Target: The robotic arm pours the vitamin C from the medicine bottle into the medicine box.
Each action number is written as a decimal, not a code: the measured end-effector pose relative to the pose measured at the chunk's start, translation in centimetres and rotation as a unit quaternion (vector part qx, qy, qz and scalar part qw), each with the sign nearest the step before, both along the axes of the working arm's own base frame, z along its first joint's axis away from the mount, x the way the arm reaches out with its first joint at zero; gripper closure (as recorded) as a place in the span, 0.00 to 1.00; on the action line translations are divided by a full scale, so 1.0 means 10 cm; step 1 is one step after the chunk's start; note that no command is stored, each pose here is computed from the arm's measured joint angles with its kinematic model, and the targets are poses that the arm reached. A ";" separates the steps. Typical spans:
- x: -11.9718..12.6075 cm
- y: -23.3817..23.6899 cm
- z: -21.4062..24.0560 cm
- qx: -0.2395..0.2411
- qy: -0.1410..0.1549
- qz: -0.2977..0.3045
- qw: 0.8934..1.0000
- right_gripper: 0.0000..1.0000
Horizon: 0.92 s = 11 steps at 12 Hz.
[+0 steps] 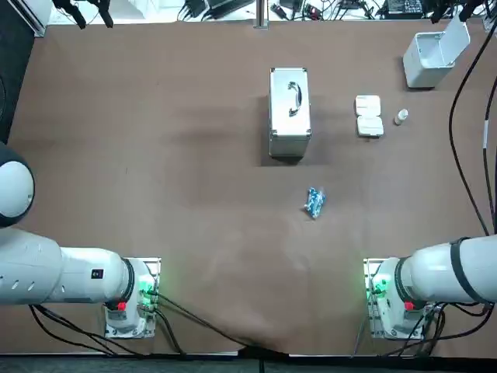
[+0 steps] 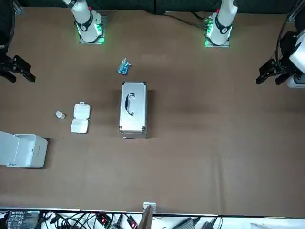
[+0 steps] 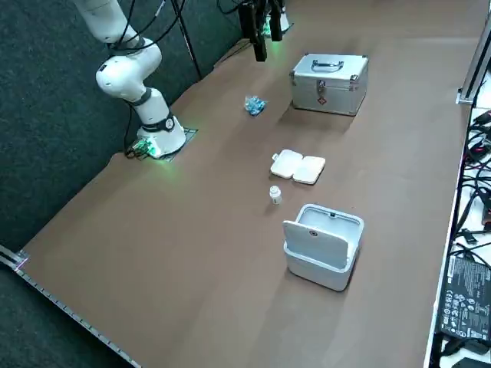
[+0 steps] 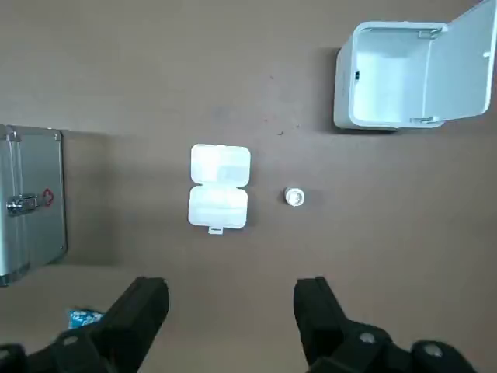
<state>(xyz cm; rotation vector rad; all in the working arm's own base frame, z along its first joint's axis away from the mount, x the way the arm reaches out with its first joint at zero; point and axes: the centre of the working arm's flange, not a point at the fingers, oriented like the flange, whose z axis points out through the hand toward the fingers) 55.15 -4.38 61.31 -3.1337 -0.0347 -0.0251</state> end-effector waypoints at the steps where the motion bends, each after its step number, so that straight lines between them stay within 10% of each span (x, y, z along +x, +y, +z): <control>1: 0.00 0.00 -0.02 0.003 0.002 -0.001 1.000 0.00; 11: 0.10 -0.57 -0.54 0.118 0.010 0.059 0.991 0.00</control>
